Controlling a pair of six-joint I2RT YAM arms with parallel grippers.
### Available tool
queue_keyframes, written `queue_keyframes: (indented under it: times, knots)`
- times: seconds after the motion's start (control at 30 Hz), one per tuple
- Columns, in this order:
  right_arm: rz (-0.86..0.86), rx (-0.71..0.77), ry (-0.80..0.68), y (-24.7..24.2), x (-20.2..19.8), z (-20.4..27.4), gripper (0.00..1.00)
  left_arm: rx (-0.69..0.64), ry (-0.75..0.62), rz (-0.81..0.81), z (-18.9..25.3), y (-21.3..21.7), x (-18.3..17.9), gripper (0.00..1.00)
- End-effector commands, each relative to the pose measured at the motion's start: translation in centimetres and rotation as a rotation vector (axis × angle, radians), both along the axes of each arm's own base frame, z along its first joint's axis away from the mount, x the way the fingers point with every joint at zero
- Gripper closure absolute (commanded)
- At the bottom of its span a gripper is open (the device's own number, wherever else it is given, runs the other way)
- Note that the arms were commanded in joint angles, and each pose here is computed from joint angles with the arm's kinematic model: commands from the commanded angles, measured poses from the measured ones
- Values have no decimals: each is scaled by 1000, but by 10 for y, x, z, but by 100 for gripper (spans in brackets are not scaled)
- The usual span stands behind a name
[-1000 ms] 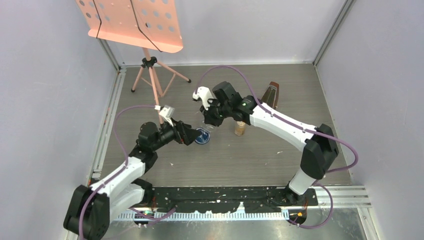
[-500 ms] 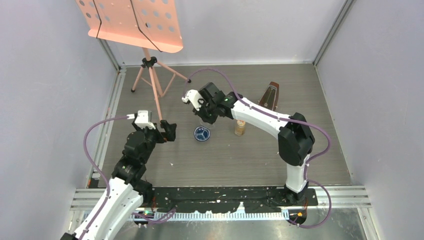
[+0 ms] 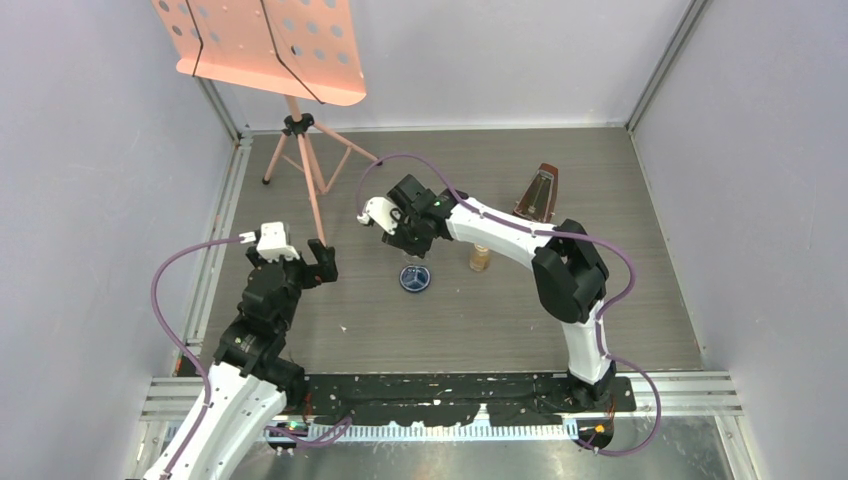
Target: Sort the pills into containers
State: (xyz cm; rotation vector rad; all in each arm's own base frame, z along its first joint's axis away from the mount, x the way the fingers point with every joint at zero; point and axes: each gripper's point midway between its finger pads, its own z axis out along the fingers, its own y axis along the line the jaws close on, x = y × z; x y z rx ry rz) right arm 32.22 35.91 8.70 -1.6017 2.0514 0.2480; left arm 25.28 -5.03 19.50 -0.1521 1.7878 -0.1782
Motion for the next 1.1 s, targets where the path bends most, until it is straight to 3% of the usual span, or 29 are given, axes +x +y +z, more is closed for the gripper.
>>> queue_keyframes:
  times: [0.0, 0.13, 0.43, 0.6, 0.77, 0.87, 1.07]
  knots:
    - [-14, 26, -62, 8, 12, 21, 60, 2, -31, 23, 10, 4, 3, 1]
    - [-53, 38, -88, 6, 17, 30, 50, -20, -36, 19, 13, 2, 3, 1]
    - [-316, 207, -179, -18, 40, 111, 29, -121, 33, 165, 10, 17, -1, 1]
    - [-668, 316, -95, -71, 44, 133, 29, -87, 47, 22, 20, -2, -7, 1]
    - [-1019, 185, -25, -144, 22, 105, 32, -84, 22, -178, 15, -36, -5, 1]
    - [-1110, 80, -12, -170, 6, 83, 32, -94, 49, -239, 13, -48, -5, 1]
    - [-1162, 29, 44, -185, -6, 61, 35, -101, 63, -294, 16, -60, -1, 1]
